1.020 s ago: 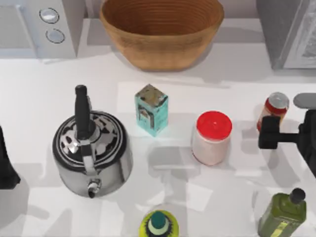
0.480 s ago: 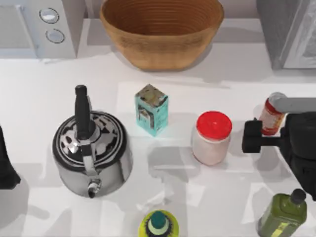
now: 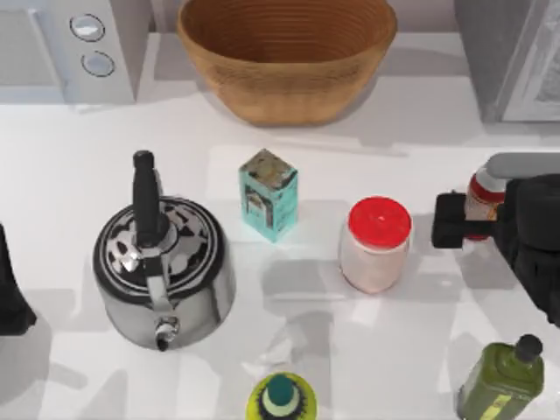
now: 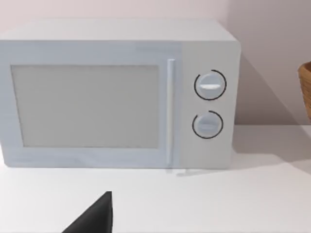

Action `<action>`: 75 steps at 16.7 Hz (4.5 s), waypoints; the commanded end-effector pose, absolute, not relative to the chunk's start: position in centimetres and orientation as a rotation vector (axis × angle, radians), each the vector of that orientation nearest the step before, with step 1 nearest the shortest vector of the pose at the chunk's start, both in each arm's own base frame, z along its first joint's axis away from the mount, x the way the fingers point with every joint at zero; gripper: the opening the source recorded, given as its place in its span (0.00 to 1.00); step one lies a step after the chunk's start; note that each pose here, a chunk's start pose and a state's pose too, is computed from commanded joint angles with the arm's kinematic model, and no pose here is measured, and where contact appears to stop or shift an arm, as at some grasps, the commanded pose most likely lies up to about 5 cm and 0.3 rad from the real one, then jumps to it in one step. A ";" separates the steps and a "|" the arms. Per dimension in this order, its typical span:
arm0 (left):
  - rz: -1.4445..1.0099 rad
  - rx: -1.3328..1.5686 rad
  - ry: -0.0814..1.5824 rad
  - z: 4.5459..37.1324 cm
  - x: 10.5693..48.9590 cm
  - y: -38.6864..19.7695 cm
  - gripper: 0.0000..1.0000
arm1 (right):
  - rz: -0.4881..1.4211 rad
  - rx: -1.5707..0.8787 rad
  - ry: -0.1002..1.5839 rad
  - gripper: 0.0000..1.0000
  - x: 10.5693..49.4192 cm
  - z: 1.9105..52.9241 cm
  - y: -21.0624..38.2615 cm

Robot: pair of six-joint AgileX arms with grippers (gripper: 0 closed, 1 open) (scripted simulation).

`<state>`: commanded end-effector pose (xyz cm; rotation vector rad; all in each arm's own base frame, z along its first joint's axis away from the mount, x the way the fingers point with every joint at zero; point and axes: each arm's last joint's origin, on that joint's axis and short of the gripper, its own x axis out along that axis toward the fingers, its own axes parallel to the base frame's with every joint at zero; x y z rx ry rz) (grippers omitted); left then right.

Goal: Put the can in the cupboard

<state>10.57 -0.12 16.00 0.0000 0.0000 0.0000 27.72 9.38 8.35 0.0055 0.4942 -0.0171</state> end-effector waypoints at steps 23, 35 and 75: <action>0.000 0.000 0.000 16.0 10.6 -0.1 1.00 | -0.011 0.005 0.494 0.00 29.4 6.9 10.6; 0.000 0.000 0.000 16.0 10.6 -0.1 1.00 | -0.016 0.003 0.458 0.00 30.0 8.9 10.1; 0.000 0.000 0.000 16.0 10.6 -0.1 1.00 | 0.009 -0.002 0.000 0.00 10.6 16.7 0.0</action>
